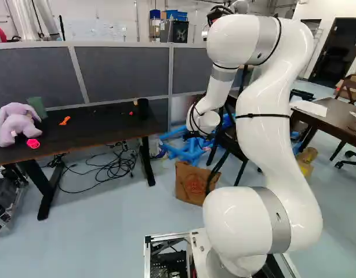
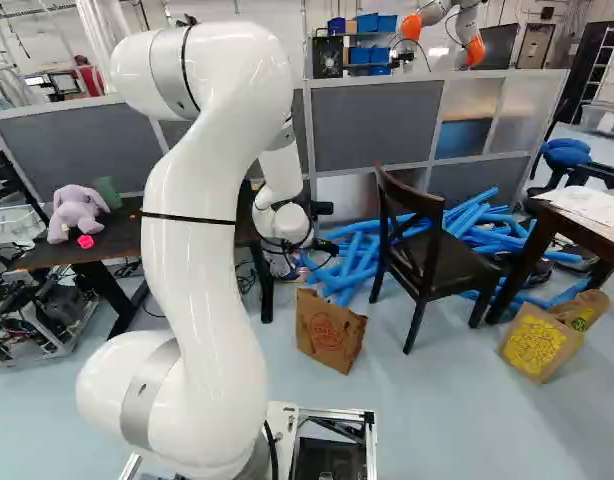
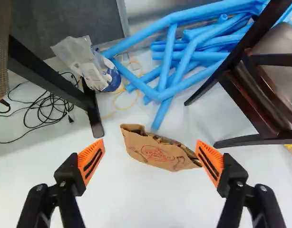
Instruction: Pick up the bag on the ground and place it on the table
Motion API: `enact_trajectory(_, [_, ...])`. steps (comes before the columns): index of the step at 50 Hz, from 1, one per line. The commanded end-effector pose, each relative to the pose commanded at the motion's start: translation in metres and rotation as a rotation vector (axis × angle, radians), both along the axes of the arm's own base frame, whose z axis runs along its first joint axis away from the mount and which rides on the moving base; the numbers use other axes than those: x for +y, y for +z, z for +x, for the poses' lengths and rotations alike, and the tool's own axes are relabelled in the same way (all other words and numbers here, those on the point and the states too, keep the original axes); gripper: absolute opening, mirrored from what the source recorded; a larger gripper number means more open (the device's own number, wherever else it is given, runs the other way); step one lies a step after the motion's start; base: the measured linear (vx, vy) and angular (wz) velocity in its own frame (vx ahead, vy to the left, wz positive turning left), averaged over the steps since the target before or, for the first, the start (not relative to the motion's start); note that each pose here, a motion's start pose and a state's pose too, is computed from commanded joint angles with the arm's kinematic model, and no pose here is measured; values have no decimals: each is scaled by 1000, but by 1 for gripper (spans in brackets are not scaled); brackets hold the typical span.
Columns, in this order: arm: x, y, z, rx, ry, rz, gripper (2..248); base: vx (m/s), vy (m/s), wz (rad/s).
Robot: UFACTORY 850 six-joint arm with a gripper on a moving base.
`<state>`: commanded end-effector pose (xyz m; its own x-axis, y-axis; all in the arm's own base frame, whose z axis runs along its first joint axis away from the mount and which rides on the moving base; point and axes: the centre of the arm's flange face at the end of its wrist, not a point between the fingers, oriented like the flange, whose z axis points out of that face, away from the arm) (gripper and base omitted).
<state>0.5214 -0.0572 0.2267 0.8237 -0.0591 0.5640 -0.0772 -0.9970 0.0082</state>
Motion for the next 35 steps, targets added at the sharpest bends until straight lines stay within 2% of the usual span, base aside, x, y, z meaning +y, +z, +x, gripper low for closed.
enact_trajectory(35, [-5,-62,53,172,40,-1,247,0,0,0])
